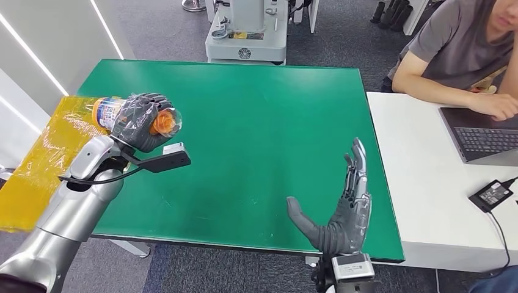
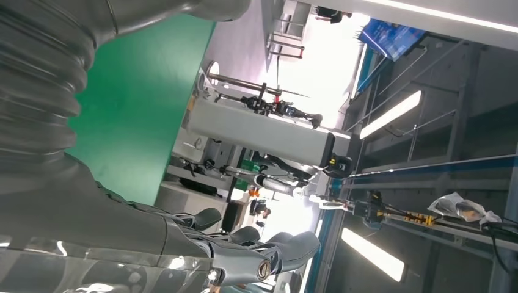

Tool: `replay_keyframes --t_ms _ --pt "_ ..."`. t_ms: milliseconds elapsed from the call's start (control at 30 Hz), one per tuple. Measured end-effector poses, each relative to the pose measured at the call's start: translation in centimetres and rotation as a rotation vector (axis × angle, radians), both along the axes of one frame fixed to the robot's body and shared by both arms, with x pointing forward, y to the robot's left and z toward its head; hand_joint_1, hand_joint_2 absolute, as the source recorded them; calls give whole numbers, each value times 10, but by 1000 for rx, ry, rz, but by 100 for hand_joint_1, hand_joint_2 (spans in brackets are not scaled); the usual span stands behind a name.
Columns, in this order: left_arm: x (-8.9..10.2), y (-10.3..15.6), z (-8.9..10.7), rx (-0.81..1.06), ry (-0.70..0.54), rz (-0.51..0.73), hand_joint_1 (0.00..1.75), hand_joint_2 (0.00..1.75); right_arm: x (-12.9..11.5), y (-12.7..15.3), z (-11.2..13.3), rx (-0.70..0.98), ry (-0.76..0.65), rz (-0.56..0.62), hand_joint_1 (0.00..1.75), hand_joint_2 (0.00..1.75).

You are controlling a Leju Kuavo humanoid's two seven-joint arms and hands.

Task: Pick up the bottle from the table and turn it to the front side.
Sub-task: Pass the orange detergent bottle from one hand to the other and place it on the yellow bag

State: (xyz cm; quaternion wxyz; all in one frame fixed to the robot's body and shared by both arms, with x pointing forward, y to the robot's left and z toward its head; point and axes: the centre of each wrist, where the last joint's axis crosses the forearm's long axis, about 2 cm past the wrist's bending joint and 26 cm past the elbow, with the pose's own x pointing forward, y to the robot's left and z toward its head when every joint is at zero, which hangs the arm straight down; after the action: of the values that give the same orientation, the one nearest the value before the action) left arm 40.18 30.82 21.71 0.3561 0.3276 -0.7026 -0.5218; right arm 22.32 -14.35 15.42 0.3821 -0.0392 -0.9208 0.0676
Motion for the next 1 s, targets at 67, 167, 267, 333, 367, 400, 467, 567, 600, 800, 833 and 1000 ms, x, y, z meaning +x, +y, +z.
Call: replay_keyframes --t_ms 67,167,267,333,367,400,467,567,600,800,833,1000 --pt "2 2 -2 16 10 6 175 175 0 0 0 2 2 -3 0 175" --pt "5 6 -4 59 16 29 175 175 0 -1 0 3 1 -8 0 175" --pt "10 14 -6 119 14 66 175 175 1 -1 1 0 -3 -15 0 175" --pt "16 20 -8 180 -9 99 175 175 1 -1 3 -2 -6 -20 0 175" --pt "19 23 -9 224 -30 114 175 175 0 -1 4 -1 -8 -21 0 175" --pt "23 26 -10 270 -51 128 175 175 0 -1 4 1 -8 -22 0 175" --pt "29 33 -13 343 -70 148 175 175 0 0 6 7 -10 -22 0 175" --pt "34 42 -17 387 -48 172 175 175 -1 1 8 15 -13 -24 0 175" --pt "35 44 -18 396 -39 177 175 175 -1 1 9 17 -14 -24 0 175" --pt "38 54 -25 450 10 233 175 175 -2 1 11 14 -20 -29 0 175" --pt "39 57 -27 466 19 251 175 175 -3 2 11 14 -20 -30 0 175" --pt "39 72 -36 516 85 284 175 175 -6 3 14 13 -18 -28 0 175"
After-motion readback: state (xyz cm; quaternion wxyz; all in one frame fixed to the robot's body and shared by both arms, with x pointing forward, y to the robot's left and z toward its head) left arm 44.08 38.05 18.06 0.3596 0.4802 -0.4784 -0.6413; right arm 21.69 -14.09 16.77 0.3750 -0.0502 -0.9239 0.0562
